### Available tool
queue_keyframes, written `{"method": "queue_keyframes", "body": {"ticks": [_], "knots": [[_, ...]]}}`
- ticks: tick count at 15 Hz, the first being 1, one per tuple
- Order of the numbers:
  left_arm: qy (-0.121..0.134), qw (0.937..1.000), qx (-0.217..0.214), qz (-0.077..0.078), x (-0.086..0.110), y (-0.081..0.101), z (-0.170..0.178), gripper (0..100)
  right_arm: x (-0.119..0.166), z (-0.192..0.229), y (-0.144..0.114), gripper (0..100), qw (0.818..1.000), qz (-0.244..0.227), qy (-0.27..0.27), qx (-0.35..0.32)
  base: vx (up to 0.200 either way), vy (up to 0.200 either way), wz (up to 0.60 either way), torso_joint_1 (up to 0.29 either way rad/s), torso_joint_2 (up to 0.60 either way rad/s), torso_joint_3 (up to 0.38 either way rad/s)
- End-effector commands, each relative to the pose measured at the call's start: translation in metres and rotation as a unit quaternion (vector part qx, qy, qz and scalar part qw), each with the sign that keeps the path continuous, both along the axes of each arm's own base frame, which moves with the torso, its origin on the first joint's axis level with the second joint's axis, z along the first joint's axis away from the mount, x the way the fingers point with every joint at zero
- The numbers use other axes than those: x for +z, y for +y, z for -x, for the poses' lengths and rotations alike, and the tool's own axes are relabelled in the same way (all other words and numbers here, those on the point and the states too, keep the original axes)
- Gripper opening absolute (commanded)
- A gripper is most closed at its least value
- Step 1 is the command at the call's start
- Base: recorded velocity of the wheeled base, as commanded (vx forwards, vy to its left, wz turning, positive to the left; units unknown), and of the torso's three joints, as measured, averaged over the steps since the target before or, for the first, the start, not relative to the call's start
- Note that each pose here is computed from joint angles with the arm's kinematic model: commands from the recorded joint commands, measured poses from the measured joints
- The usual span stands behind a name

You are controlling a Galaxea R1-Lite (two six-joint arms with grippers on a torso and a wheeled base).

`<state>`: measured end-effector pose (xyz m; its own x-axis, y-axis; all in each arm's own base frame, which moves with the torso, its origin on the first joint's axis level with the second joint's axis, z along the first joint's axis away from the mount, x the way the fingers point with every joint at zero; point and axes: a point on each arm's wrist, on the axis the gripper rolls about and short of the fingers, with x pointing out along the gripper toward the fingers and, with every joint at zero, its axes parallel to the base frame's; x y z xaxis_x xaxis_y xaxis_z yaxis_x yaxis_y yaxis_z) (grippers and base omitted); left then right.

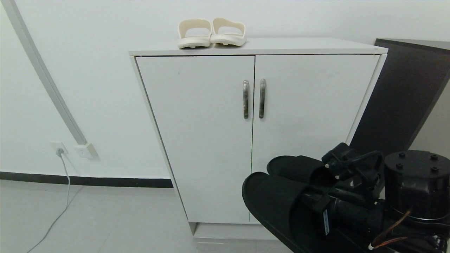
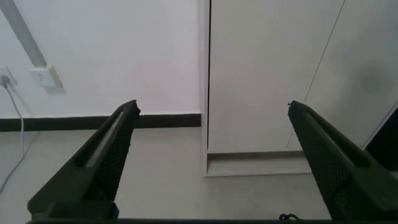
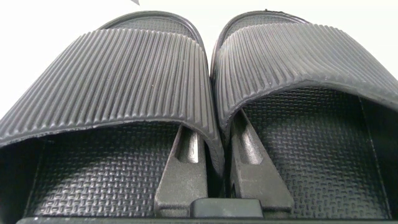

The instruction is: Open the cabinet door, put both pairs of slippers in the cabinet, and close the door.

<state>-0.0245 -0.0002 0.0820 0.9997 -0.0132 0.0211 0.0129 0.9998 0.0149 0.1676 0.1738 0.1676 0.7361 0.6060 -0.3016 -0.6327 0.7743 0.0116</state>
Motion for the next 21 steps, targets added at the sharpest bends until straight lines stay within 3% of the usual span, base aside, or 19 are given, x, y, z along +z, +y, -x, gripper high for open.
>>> {"method": "queue_keyframes", "body": {"ticks": [1,2,4,5,7,9,12,16,19,21], "knots": [[-0.039,0.9986,-0.007,0.035,0.051,0.0,0.007,100,-0.005,-0.001,0.001,0,1.0,0.007,0.006,0.0,0.0,0.0,0.0,0.0,0.0,0.0],[-0.035,0.9981,-0.018,0.048,0.066,0.0,0.005,100,-0.005,-0.001,0.002,0,1.0,0.007,0.007,0.001,0.0,0.0,0.0,0.0,0.0,0.0],[0.001,0.998,-0.044,0.046,0.074,-0.002,-0.007,100,-0.006,-0.001,0.001,0,1.0,0.008,0.008,0.0,0.0,0.0,0.0,0.0,0.0,0.0],[0.035,0.9961,-0.065,0.048,0.077,-0.003,-0.02,100,-0.006,-0.001,0.001,0,1.0,0.009,0.008,0.0,0.0,0.0,0.0,0.0,0.0,0.0],[0.045,0.9933,-0.094,0.049,0.081,-0.004,-0.031,100,-0.007,-0.001,0.001,0,1.0,0.009,0.009,0.0,0.0,0.0,0.0,0.0,0.0,0.0],[0.062,0.9862,-0.144,0.053,0.087,-0.007,-0.046,100,-0.007,-0.001,0.001,0,1.0,0.009,0.009,0.0,0.0,0.0,0.0,0.0,0.0,0.0],[0.067,0.9818,-0.168,0.057,0.097,-0.008,-0.064,100,-0.007,-0.001,0.001,0,1.0,0.01,0.009,0.0,0.0,0.0,0.0,0.0,0.0,0.0],[0.07,0.9642,-0.233,0.106,0.115,-0.016,-0.089,100,-0.008,-0.001,0.002,0,1.0,0.012,0.012,0.001,0.0,0.0,0.0,0.0,0.0,0.0],[0.074,0.9556,-0.265,0.105,0.123,-0.022,-0.101,100,-0.009,-0.001,0.002,0,1.0,0.013,0.012,0.002,0.0,0.0,0.0,0.0,0.0,0.0],[0.079,0.9537,-0.271,0.104,0.128,-0.026,-0.11,100,-0.011,-0.002,0.004,0,1.0,0.015,0.015,0.002,0.0,0.0,0.0,0.0,0.0,0.0]]}}
